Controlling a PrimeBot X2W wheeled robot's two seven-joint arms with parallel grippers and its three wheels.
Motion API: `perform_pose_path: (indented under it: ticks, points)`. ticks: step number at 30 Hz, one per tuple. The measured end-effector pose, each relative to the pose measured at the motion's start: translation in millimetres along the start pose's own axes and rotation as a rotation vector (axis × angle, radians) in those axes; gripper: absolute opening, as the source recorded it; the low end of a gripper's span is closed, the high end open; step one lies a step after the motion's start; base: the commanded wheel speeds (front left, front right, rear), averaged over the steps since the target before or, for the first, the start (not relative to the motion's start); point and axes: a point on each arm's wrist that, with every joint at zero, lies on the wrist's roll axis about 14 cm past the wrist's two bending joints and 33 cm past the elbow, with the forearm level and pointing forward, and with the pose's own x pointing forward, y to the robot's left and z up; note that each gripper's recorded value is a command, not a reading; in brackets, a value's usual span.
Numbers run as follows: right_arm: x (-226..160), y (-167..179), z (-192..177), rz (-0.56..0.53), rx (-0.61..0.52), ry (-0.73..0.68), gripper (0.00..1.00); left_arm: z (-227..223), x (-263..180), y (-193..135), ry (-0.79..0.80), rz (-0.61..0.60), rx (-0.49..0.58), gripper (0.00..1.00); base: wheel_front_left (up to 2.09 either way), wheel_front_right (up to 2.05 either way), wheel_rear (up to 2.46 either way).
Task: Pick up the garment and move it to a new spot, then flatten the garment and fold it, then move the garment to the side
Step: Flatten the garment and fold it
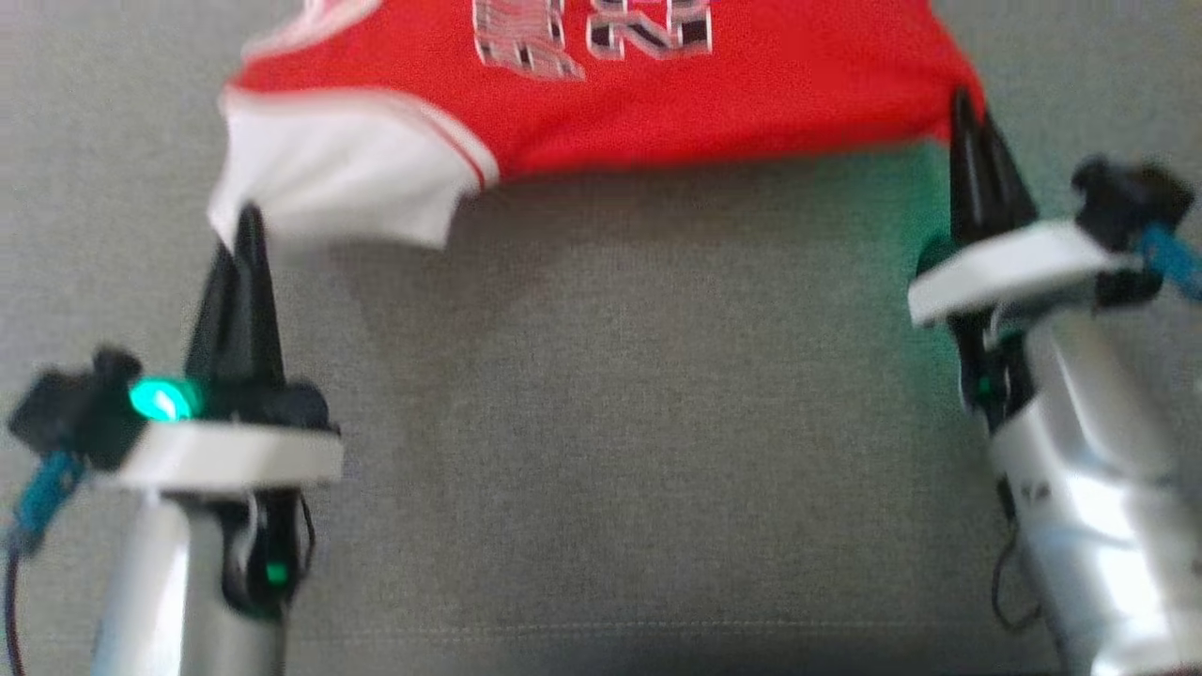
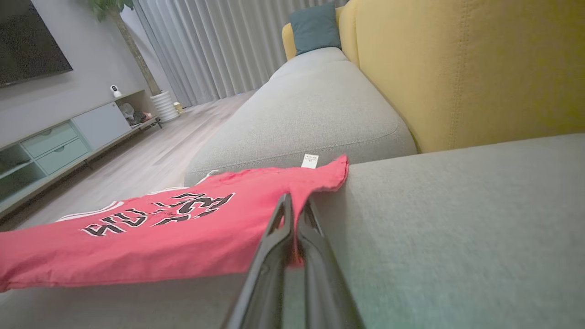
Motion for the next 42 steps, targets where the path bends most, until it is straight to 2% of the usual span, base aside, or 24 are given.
perform_pose_path:
  ticks: [1, 9, 16, 22, 27, 34, 42]
  points:
    - [-17.5, 1.4, -1.7, -0.004, 0.017, -0.002, 0.00, 2.9, -17.6, -3.1, 0.002, 0.008, -0.024, 0.00, 0.00, 0.00, 0.00]
    - [-78.5, -1.0, -1.6, -0.043, 0.064, -0.025, 0.00, 12.5, -75.4, -14.2, 0.013, 0.026, -0.063, 0.00, 0.00, 0.00, 0.00]
    - [-136.0, 5.6, -21.8, -0.061, 0.096, 0.062, 0.00, 22.9, -121.5, -20.4, 0.017, 0.044, -0.061, 0.00, 0.00, 0.00, 0.00]
    - [-171.0, 6.7, -28.2, -0.091, 0.107, 0.119, 0.00, 25.4, -141.9, -25.3, 0.045, 0.036, -0.047, 0.00, 0.00, 0.00, 0.00]
    - [-187.8, 5.6, -34.5, -0.115, 0.124, 0.164, 0.00, 21.4, -148.9, -25.6, 0.087, 0.030, -0.038, 0.00, 0.00, 0.00, 0.00]
    - [-195.6, 8.5, -39.3, -0.125, 0.148, 0.175, 0.00, -0.8, -151.7, -33.7, 0.151, 0.010, -0.088, 0.00, 0.00, 0.00, 0.00]
    - [-202.6, 13.7, -69.7, -0.129, 0.212, 0.256, 0.00, -18.6, -146.8, -29.0, 0.176, 0.052, -0.220, 0.00, 0.00, 0.00, 0.00]
